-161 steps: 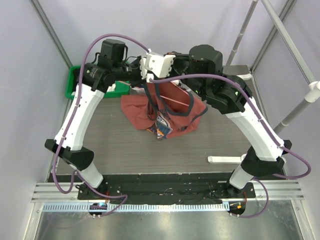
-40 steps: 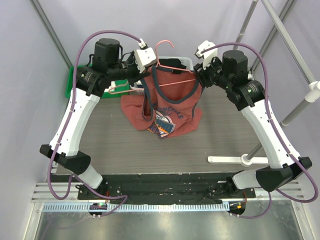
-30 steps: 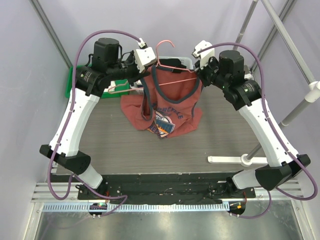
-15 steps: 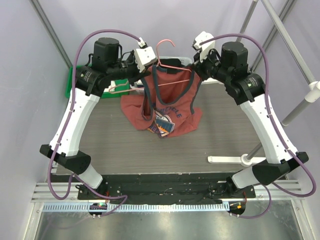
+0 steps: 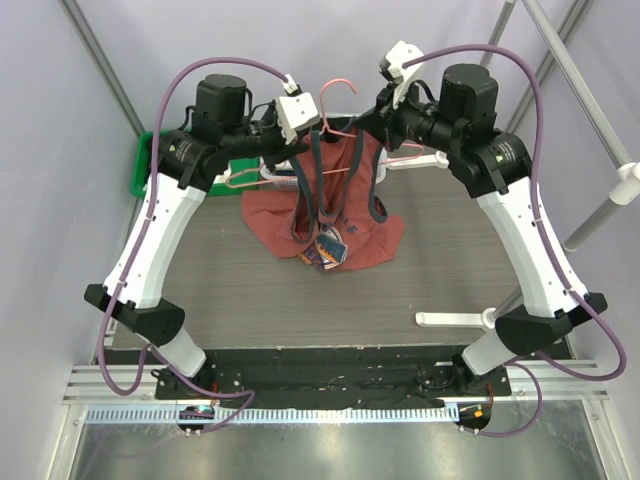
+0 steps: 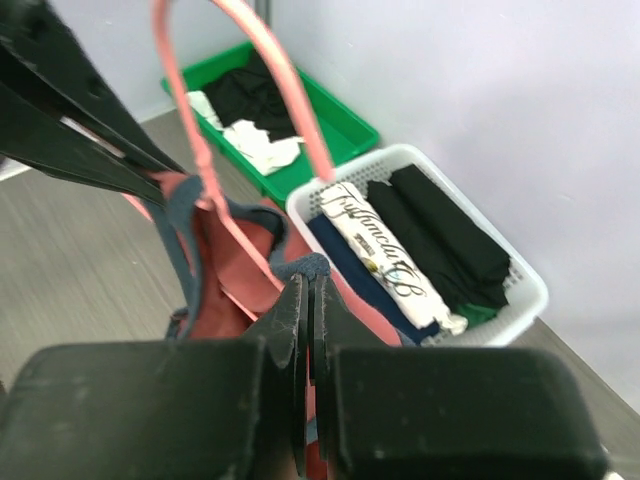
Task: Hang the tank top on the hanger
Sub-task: Adjust the tank top on the hanger.
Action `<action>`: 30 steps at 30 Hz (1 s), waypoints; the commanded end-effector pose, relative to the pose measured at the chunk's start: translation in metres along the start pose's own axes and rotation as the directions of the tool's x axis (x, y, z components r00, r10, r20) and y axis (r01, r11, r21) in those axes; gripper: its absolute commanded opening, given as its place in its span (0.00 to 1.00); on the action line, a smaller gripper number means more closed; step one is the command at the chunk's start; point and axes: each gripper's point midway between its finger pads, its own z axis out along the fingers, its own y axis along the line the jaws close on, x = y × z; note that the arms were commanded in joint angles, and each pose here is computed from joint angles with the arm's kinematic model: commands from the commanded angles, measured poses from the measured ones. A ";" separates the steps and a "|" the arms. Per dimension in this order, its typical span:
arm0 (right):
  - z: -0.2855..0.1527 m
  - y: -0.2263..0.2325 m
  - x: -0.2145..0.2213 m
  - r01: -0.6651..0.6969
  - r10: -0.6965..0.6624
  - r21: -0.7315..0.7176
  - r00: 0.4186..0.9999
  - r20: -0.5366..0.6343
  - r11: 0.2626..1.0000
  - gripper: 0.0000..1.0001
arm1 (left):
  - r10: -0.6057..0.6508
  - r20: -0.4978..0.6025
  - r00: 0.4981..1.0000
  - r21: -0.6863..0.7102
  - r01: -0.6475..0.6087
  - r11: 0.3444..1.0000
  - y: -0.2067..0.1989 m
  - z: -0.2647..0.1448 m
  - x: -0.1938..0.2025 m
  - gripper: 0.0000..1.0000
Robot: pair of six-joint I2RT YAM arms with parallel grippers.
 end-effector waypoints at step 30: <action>-0.012 0.036 -0.045 0.260 -0.254 -0.081 0.964 0.078 0.962 0.64 | -0.020 0.194 0.981 -0.022 0.025 0.999 0.008 -0.010 -0.066 0.00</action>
